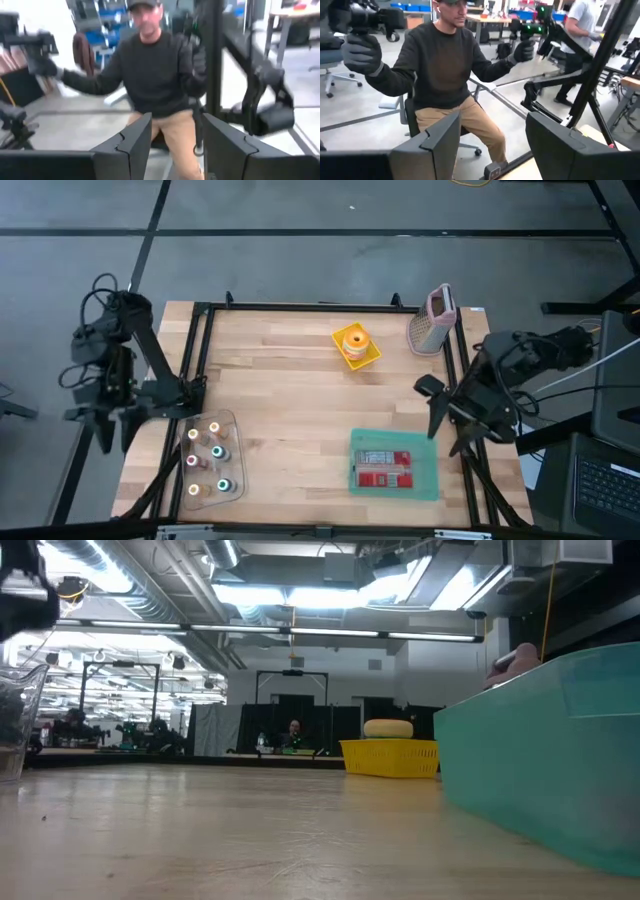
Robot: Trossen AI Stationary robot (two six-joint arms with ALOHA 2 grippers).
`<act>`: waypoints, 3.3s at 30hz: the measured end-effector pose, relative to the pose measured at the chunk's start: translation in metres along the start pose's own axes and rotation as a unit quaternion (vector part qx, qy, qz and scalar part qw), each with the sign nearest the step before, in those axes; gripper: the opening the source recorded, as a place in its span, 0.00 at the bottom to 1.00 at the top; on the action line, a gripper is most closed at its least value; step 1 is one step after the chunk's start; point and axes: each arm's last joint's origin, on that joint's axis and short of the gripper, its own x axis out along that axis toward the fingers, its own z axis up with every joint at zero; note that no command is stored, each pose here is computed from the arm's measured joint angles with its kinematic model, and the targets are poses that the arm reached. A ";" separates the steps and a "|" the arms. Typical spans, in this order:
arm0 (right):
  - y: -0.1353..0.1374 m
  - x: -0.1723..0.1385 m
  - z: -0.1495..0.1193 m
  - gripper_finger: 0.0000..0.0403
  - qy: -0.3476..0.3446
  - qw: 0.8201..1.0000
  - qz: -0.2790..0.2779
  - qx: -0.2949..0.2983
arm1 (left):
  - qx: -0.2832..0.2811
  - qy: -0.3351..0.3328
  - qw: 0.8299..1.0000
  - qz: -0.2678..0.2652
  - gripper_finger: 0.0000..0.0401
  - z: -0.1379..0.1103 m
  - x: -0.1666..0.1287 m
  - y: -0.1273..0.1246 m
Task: Pick & Place Food Item
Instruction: Return to Home Position
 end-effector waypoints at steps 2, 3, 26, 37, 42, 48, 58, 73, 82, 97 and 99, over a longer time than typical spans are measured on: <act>0.005 -0.008 -0.022 0.55 -0.016 1.000 -0.003 0.003 | 0.003 -0.024 1.000 0.006 0.42 -0.015 -0.008 -0.004; 0.007 -0.011 -0.034 0.55 -0.025 1.000 -0.009 0.005 | 0.001 -0.025 1.000 0.013 0.42 -0.024 -0.009 -0.006; 0.010 -0.021 -0.186 0.55 0.014 0.969 -0.242 0.043 | 0.034 0.039 0.999 -0.016 0.41 -0.138 0.038 -0.009; 0.029 -0.044 -0.230 0.55 -0.040 0.939 -0.333 0.071 | -0.003 0.023 1.000 0.020 0.41 -0.183 0.043 -0.004; 0.040 -0.050 -0.254 0.55 -0.064 0.936 -0.341 0.064 | -0.012 0.029 0.998 0.045 0.41 -0.185 0.038 -0.001; 0.047 -0.053 -0.281 0.55 -0.050 0.925 -0.371 0.066 | -0.009 0.038 0.998 0.054 0.41 -0.188 0.032 0.001; 0.053 -0.055 -0.288 0.55 -0.035 0.933 -0.345 0.100 | -0.048 0.033 0.995 0.084 0.42 -0.234 0.022 -0.001; 0.050 -0.054 -0.295 0.55 0.015 0.926 -0.369 0.075 | -0.079 0.106 0.941 0.313 0.42 -0.247 0.002 0.020; 0.048 -0.050 -0.302 0.55 0.024 0.921 -0.353 0.161 | -0.077 0.127 0.900 0.409 0.42 -0.249 -0.007 0.027; 0.047 -0.050 -0.300 0.55 0.018 0.923 -0.352 0.153 | -0.361 -0.012 0.827 0.431 0.42 -0.249 -0.008 0.028; 0.047 -0.050 -0.300 0.55 0.019 0.924 -0.352 0.151 | -0.371 -0.018 0.823 0.431 0.42 -0.249 -0.008 0.028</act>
